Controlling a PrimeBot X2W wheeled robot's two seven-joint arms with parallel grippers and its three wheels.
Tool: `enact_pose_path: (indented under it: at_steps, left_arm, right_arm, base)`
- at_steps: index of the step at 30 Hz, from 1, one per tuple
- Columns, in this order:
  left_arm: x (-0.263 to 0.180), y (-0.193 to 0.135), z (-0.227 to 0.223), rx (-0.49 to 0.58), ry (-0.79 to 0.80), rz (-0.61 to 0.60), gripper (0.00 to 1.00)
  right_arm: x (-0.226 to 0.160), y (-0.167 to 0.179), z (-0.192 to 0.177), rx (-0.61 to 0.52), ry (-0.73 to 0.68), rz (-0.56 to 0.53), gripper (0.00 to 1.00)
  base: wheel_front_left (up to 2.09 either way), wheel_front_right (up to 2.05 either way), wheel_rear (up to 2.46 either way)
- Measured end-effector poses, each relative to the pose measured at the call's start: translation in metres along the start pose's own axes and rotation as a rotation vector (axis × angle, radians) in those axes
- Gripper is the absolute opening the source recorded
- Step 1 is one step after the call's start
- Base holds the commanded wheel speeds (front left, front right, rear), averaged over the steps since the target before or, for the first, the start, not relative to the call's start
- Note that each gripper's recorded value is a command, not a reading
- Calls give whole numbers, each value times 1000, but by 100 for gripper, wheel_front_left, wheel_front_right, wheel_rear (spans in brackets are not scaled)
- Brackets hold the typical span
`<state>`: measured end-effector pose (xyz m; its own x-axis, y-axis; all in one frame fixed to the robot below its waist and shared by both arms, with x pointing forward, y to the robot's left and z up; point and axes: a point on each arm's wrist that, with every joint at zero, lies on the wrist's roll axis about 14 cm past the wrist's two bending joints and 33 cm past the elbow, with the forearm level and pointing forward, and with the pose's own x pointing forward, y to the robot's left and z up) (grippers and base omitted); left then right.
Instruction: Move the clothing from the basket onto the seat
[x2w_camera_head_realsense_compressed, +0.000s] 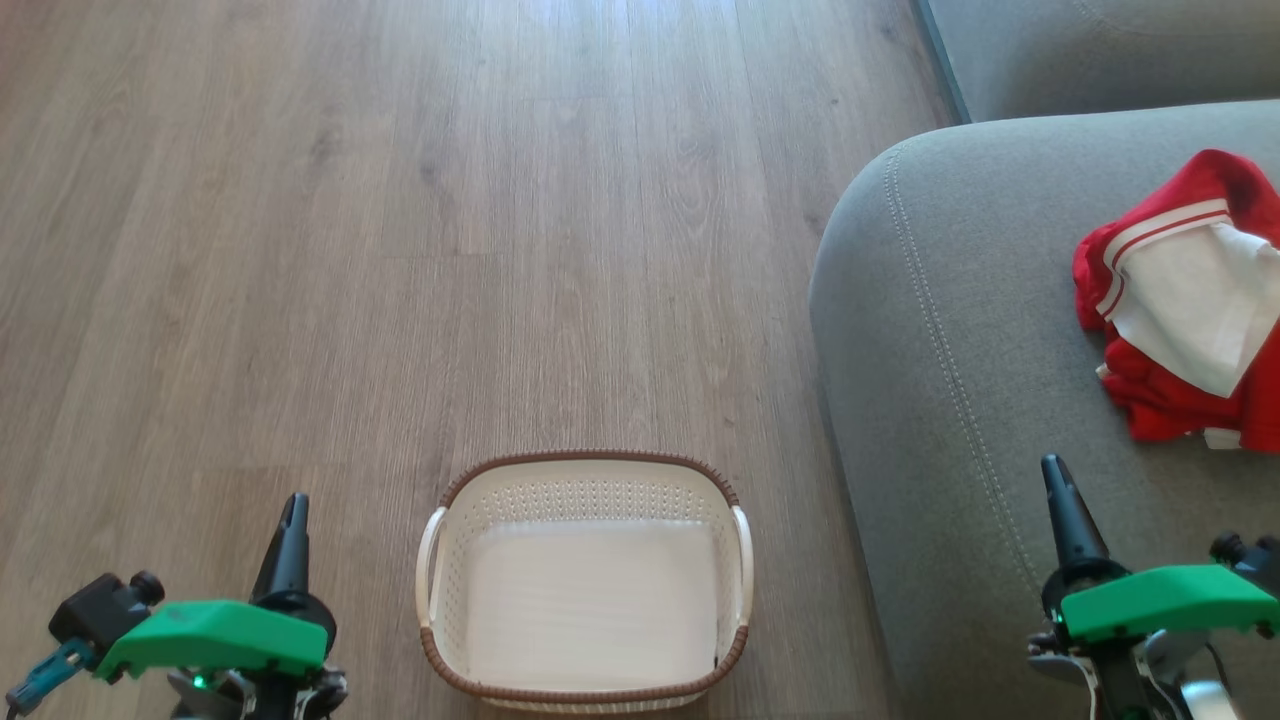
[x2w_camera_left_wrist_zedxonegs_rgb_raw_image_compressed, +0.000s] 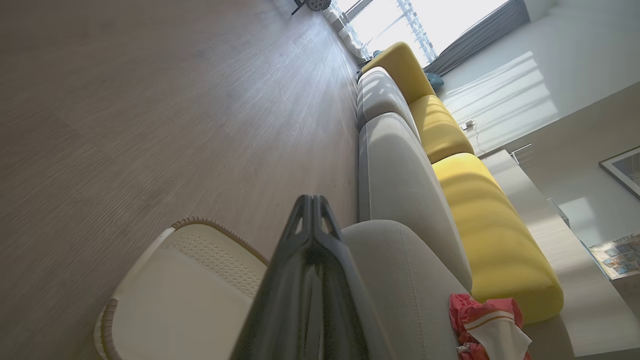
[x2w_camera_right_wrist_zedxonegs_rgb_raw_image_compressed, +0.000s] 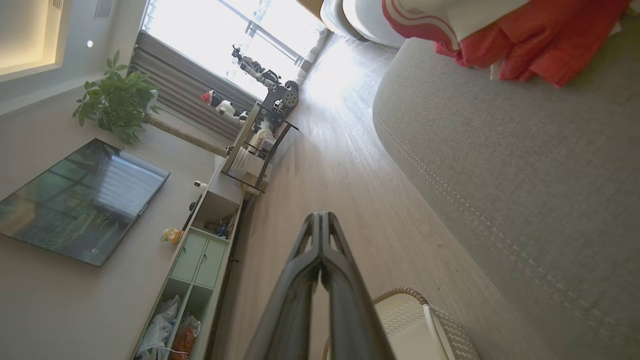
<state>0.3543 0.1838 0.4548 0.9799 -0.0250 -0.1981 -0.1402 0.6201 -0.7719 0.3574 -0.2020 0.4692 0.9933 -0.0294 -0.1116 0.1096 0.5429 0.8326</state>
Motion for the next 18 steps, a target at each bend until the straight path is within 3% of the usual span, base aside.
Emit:
enact_pose_path:
  at_steps: [18]
  left_arm:
    - [6,-3,7,-227,-8,-14,0]
  right_arm:
    - [5,0,3,194,1,-6,0]
  base:
    - [0,0,0]
